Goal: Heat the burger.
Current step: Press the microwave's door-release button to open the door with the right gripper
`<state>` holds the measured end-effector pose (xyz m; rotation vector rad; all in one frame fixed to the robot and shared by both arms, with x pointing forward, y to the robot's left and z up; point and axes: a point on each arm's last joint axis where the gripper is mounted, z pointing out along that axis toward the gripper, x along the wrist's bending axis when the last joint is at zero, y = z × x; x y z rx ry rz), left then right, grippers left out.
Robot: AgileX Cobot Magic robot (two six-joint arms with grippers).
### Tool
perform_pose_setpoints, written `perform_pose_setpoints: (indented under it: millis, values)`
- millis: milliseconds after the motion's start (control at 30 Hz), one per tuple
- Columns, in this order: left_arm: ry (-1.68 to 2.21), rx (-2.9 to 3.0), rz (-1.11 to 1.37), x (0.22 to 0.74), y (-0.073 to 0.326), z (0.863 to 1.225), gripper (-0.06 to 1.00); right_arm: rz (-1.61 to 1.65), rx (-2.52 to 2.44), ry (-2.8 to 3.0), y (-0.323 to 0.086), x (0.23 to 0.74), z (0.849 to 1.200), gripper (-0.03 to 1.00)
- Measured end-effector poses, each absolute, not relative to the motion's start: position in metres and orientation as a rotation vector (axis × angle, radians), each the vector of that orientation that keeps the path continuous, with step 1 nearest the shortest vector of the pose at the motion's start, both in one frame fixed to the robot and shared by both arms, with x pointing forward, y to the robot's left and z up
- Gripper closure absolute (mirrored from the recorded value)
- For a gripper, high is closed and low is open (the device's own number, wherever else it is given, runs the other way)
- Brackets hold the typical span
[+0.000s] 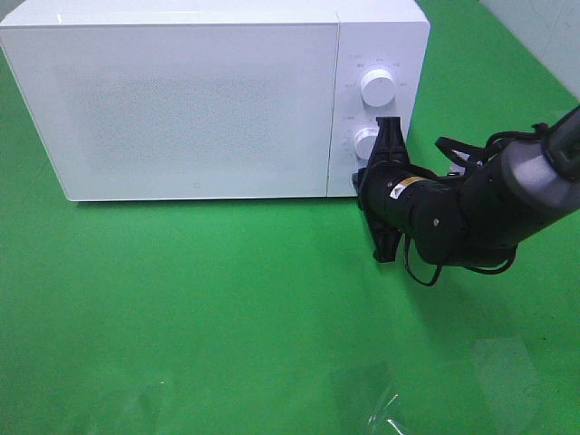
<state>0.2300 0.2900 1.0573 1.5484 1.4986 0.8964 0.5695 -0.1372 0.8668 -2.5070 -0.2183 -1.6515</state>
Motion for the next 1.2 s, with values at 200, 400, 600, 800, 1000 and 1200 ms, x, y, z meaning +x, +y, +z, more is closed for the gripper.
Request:
perform_pose_setpoints:
  millis: [200, 400, 600, 800, 1000, 1200]
  values:
    - [1.499, 1.548, 0.896, 0.23, 0.29, 1.057, -0.05, -1.649, -2.526, -0.157, -0.137, 0.576, 0.86, 0.94]
    - [1.499, 1.548, 0.896, 0.23, 0.29, 1.057, -0.05, -1.639, -2.555, -0.118, -0.14, 0.58, 0.851, 0.94]
    - [1.499, 1.548, 0.896, 0.23, 0.29, 1.057, -0.05, -1.688, -2.544, -0.098, -0.143, 0.581, 0.851, 0.94]
    - [1.499, 1.548, 0.896, 0.23, 0.29, 1.057, -0.05, -1.725, -2.523, -0.111, -0.142, 0.581, 0.851, 0.94]
    - [1.499, 1.548, 0.896, 0.23, 0.29, 1.057, -0.05, -1.741, -2.48, -0.095, -0.141, 0.58, 0.853, 0.94]
    - [1.499, 1.548, 0.896, 0.23, 0.29, 1.057, -0.05, -1.743, -2.452, -0.086, -0.137, 0.581, 0.854, 0.94]
